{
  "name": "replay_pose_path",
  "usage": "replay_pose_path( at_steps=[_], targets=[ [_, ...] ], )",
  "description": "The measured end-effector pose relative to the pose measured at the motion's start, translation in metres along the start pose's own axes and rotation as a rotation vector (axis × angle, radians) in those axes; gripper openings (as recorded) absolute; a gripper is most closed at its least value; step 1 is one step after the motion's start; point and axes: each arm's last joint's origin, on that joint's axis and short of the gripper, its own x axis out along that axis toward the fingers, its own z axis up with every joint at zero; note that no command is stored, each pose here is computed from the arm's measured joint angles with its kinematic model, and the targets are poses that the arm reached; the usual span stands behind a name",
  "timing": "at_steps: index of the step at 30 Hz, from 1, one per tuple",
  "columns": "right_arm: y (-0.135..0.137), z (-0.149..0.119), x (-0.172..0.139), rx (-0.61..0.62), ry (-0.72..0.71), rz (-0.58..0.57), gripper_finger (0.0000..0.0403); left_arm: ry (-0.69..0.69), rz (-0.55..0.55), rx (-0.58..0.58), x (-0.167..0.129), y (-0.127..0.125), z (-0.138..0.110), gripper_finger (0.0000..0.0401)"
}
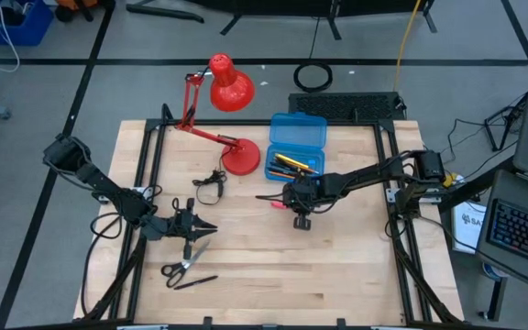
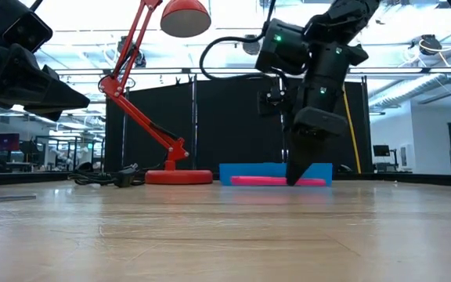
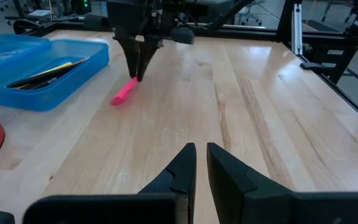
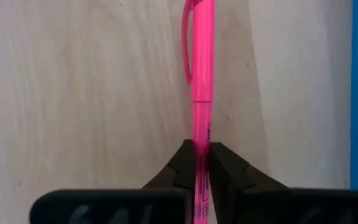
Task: Pick & place school supplies into a supply box
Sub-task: Put the pink pen into the blue supply box
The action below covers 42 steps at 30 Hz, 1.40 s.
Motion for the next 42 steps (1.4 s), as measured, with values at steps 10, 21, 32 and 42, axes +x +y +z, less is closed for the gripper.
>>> replay_pose_path(
  at_steps=[10,21,32,42],
  targets=[
    [0.000,0.007,-0.006,-0.028,-0.004,-0.043,0.0012,0.005,0.002,0.003,0.000,0.000,-0.001,0.0042],
    [-0.007,0.008,-0.008,-0.051,-0.015,-0.162,0.0012,0.005,0.002,0.000,0.000,0.000,-0.001,0.0042],
    [-0.015,0.011,-0.010,-0.112,-0.031,-0.364,0.0012,0.011,0.003,0.003,0.000,0.000,-0.001,0.0042],
    [-0.020,0.019,-0.013,-0.185,-0.088,-0.562,0.0004,0.016,0.005,0.007,0.000,0.001,-0.002,0.0042]
  ],
)
